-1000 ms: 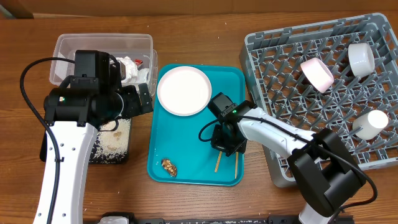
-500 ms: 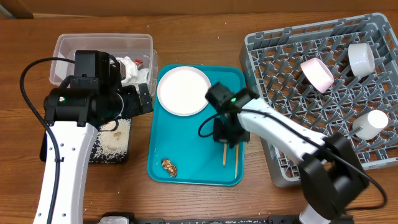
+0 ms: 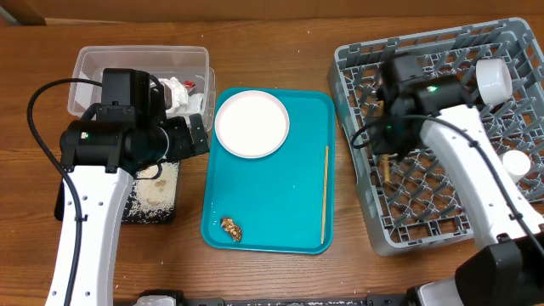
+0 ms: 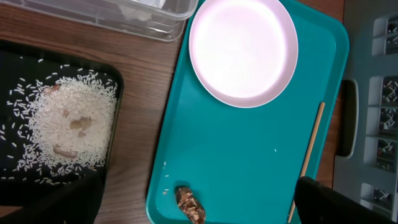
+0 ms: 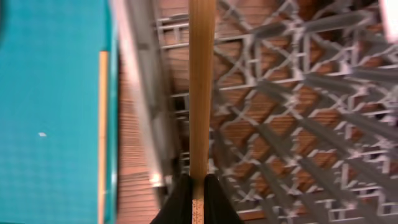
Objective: Sort waste into correct bins and load items into the dishwasher
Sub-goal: 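Place the chopsticks into the dish rack's left edge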
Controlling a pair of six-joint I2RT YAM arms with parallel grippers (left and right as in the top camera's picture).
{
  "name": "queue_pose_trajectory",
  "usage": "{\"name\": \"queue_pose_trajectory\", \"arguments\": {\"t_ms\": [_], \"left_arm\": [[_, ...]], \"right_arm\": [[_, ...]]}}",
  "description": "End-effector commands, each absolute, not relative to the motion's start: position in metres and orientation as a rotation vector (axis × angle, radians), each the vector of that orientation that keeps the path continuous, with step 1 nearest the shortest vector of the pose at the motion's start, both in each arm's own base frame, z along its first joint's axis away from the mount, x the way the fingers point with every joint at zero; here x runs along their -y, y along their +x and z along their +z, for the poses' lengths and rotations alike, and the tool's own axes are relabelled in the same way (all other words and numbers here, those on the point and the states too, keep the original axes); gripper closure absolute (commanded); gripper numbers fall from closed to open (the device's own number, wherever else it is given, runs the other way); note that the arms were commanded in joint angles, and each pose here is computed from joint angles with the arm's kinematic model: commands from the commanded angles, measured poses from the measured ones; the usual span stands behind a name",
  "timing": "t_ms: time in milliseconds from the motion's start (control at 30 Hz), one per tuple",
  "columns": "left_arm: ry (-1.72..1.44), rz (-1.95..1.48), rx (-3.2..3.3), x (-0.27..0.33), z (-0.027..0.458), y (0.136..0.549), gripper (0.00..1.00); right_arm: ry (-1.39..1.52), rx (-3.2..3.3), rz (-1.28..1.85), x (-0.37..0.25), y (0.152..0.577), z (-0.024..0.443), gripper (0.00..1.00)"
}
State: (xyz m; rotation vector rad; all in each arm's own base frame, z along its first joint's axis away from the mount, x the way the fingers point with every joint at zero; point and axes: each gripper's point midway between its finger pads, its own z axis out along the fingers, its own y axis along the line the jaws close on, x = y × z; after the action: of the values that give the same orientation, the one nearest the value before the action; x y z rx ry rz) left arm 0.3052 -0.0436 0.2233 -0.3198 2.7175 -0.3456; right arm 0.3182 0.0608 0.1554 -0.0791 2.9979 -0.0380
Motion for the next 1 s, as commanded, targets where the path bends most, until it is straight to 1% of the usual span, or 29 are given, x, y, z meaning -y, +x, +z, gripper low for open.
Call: {"name": "queue_pose_trajectory", "arguments": {"t_ms": [0, 100, 200, 467, 500, 600, 667, 767, 833, 967], "left_arm": [[-0.332, -0.341, -2.705, 0.042, 0.227, 0.309, 0.00], [-0.332, -0.341, -2.705, 0.042, 0.227, 0.309, 0.00], [-0.332, -0.341, -2.705, 0.042, 0.227, 0.309, 0.00], [-0.332, -0.341, -2.705, 0.042, 0.227, 0.309, 0.00], [-0.332, -0.341, -2.705, 0.042, 0.227, 0.309, 0.00], [-0.332, -0.341, -2.705, 0.042, 0.227, 0.309, 0.00], [-0.332, -0.341, -2.705, 0.042, 0.227, 0.309, 0.00], [-0.332, -0.341, -2.705, 0.042, 0.227, 0.309, 0.00], [-0.332, -0.341, -2.705, 0.042, 0.227, 0.309, 0.00], [-0.332, -0.341, -2.705, 0.042, 0.227, 0.309, 0.00]], "right_arm": [[-0.152, -2.991, -0.069, -0.048, 0.320, 0.157, 0.96], [-0.167, -3.006, -0.060, -0.048, 0.319, 0.152, 0.96], [-0.193, -3.042, 0.014, -0.059, 0.310, 0.143, 0.96], [-0.202, -3.107, 0.003, -0.057, 0.293, 0.109, 0.95], [-0.195, -3.106, 0.004, -0.057, 0.294, 0.109, 0.92], [-0.196, -3.103, 0.005, -0.057, 0.295, 0.109, 0.87], [-0.184, -3.100, 0.006, -0.057, 0.295, 0.110, 0.85], [-0.145, -3.085, 0.010, -0.058, 0.300, 0.115, 0.79], [-0.141, -3.070, 0.014, -0.059, 0.304, 0.126, 0.77], [-0.091, -3.046, 0.041, -0.063, 0.310, 0.148, 0.76]]}}
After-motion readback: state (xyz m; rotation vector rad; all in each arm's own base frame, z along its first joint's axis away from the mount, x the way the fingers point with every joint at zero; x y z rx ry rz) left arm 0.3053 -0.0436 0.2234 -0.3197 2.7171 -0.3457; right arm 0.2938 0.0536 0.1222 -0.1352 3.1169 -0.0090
